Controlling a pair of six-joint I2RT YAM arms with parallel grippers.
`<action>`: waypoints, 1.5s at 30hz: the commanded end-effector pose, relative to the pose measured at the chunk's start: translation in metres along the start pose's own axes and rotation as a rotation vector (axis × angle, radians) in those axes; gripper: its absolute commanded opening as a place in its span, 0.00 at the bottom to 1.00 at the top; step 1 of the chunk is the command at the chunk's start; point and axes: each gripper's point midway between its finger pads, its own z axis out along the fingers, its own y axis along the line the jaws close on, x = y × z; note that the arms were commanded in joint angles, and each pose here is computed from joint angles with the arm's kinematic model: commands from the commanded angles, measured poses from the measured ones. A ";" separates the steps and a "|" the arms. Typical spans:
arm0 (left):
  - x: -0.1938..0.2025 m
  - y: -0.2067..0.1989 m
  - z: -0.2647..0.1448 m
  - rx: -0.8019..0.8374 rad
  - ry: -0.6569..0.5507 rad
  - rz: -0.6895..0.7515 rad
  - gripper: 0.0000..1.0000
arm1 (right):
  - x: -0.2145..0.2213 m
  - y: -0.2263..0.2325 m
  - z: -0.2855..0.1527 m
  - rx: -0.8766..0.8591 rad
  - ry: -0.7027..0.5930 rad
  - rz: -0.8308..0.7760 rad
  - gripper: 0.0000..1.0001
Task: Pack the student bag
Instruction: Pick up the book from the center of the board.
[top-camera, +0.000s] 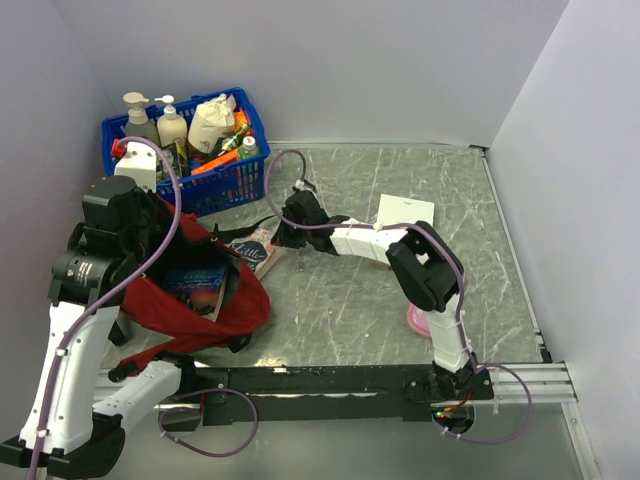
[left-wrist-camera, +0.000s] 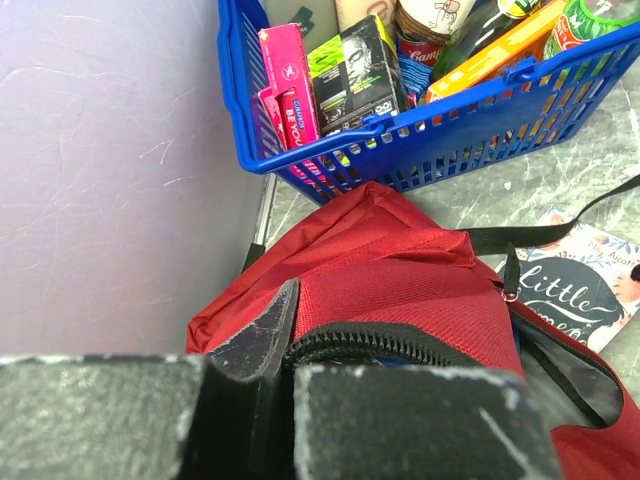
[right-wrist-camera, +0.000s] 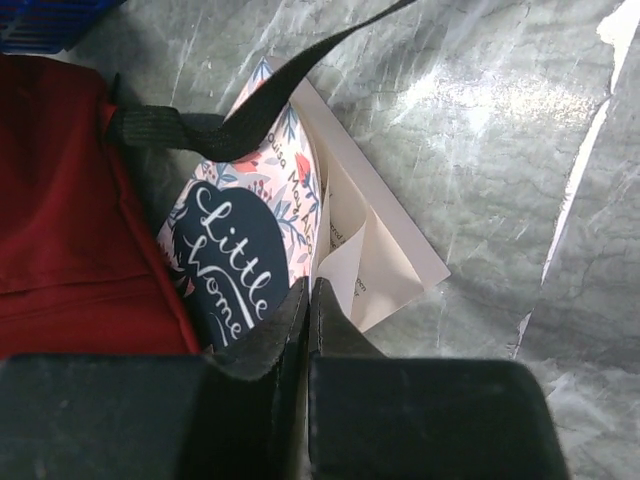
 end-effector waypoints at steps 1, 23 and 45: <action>-0.058 0.011 -0.014 -0.007 -0.227 -0.131 0.01 | -0.009 -0.013 0.003 0.038 -0.057 0.014 0.00; 0.024 -0.076 0.025 0.273 -0.008 -0.204 0.01 | -0.072 -0.120 -0.176 0.196 -0.160 -0.191 0.00; 0.069 -0.156 0.025 0.549 -0.022 0.034 0.01 | 0.011 -0.052 -0.237 -0.141 0.085 -0.373 0.00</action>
